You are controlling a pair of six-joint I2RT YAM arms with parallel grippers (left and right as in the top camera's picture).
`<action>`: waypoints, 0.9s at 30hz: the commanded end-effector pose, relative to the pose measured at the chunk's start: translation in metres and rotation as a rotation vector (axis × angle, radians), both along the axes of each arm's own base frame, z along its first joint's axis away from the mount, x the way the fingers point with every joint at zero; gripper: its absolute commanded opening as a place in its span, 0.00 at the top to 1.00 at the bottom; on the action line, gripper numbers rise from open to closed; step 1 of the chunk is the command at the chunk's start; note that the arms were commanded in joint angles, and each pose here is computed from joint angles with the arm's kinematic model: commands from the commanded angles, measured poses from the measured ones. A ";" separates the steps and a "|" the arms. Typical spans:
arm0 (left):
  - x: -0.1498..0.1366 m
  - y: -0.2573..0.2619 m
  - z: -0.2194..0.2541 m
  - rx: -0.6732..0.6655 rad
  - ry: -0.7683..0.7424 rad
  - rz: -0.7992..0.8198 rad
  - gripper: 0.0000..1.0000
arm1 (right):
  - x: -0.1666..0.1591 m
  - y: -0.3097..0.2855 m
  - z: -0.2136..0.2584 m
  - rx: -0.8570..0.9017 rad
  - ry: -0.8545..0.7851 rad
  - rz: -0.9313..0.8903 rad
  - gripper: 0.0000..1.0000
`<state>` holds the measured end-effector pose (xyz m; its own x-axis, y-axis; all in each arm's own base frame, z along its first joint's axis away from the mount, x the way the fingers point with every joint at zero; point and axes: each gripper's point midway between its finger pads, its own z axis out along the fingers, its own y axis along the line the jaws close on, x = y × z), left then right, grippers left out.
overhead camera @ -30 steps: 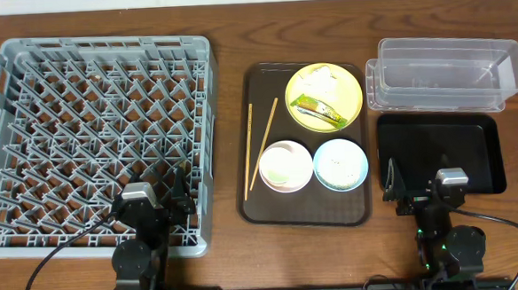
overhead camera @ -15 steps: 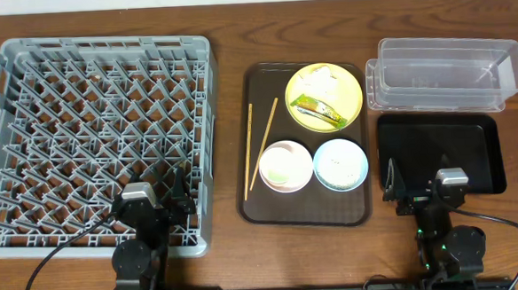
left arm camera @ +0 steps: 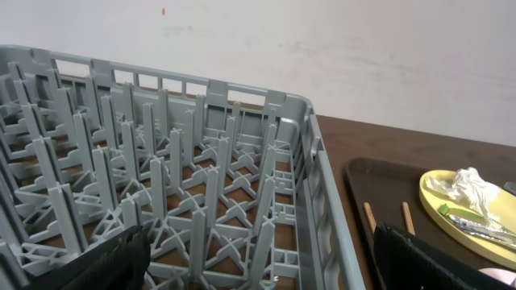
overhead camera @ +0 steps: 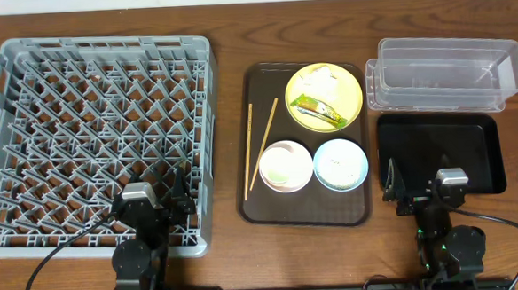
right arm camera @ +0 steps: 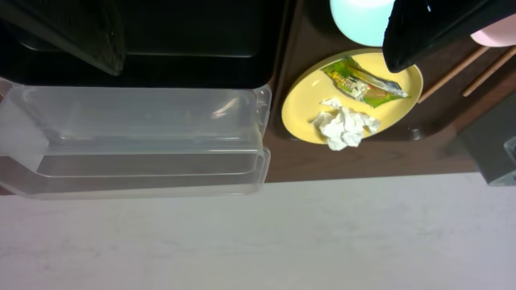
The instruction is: Sort waste into correct bins and load items into the dishwasher
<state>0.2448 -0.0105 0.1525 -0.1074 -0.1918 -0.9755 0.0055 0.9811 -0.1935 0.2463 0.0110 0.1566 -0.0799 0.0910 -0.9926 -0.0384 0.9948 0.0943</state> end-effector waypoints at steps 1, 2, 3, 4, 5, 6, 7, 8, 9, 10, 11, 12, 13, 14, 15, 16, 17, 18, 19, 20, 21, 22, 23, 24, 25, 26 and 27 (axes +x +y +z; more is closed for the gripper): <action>-0.001 0.001 -0.016 0.004 0.053 0.008 0.10 | 0.000 0.001 0.000 0.005 0.000 0.003 0.01; -0.001 0.001 -0.016 0.004 0.053 0.008 0.10 | 0.000 0.001 0.000 0.005 0.000 0.003 0.01; -0.001 0.001 -0.016 0.004 0.052 0.008 0.10 | 0.000 0.001 0.000 0.005 0.000 0.003 0.01; -0.001 0.001 -0.016 0.004 0.052 0.009 0.10 | 0.000 0.001 0.000 0.006 0.000 0.004 0.01; -0.001 0.001 -0.016 0.004 0.052 0.009 0.10 | 0.000 0.001 0.000 0.006 0.000 0.007 0.01; -0.001 0.001 -0.016 0.004 0.052 0.009 0.10 | 0.000 0.001 0.000 0.006 0.000 0.007 0.01; -0.001 0.001 -0.016 0.004 0.052 0.008 0.10 | 0.000 0.001 0.000 0.006 0.000 0.007 0.01; -0.001 0.001 -0.016 0.004 0.052 0.008 0.10 | 0.000 0.001 0.000 0.006 0.000 0.007 0.01; -0.001 0.001 -0.016 0.004 0.052 0.009 0.10 | 0.000 0.001 0.000 0.006 0.000 0.007 0.01; -0.001 0.001 -0.016 0.004 0.052 0.009 0.10 | 0.000 0.002 0.000 0.009 0.000 0.012 0.01; -0.001 0.001 -0.016 0.004 0.052 0.008 0.10 | 0.000 0.003 0.001 0.023 -0.006 0.013 0.01; -0.001 0.001 -0.016 0.001 0.052 0.008 0.10 | 0.000 0.003 0.003 0.044 -0.009 0.013 0.01; -0.001 0.001 -0.016 -0.009 0.052 0.010 0.09 | 0.000 0.004 0.003 0.078 -0.009 0.018 0.01; -0.001 0.001 -0.016 -0.017 0.052 0.011 0.10 | 0.000 0.006 0.004 0.103 -0.009 0.027 0.01; -0.001 0.001 -0.016 -0.024 0.053 0.011 0.09 | 0.000 0.007 0.003 0.120 -0.008 0.030 0.01; -0.002 0.001 -0.014 -0.036 0.053 0.013 0.10 | -0.001 0.009 0.004 0.126 -0.007 0.044 0.01; -0.002 0.001 -0.013 -0.040 0.058 0.014 0.10 | -0.001 0.011 0.004 0.126 -0.008 0.052 0.01; -0.003 0.001 -0.012 -0.040 0.068 0.014 0.10 | -0.001 0.011 0.005 0.126 -0.007 0.055 0.01; -0.004 0.002 -0.010 -0.038 0.078 0.015 0.10 | -0.002 0.012 0.007 0.126 -0.007 0.059 0.01; -0.005 0.002 -0.009 -0.037 0.093 0.015 0.10 | -0.002 0.012 0.010 0.126 -0.010 0.060 0.01; -0.007 0.002 -0.007 -0.035 0.112 0.016 0.10 | -0.002 0.012 0.014 0.127 -0.014 0.060 0.01; -0.008 0.002 -0.005 -0.033 0.132 0.016 0.10 | -0.002 0.012 0.019 0.126 -0.018 0.060 0.01; -0.010 0.002 -0.003 -0.031 0.154 0.017 0.10 | -0.002 0.012 0.024 0.126 -0.018 0.060 0.01; -0.011 0.002 -0.002 -0.028 0.183 0.018 0.10 | -0.002 0.012 0.029 0.126 -0.013 0.060 0.01; -0.012 0.002 0.000 -0.026 0.208 0.018 0.10 | -0.002 0.012 0.033 0.126 -0.001 0.060 0.01; -0.012 0.002 0.002 -0.023 0.235 0.019 0.10 | -0.001 0.012 0.037 0.125 0.014 0.061 0.01; -0.012 0.003 0.005 -0.018 0.260 0.019 0.10 | 0.000 0.013 0.041 0.119 0.033 0.061 0.01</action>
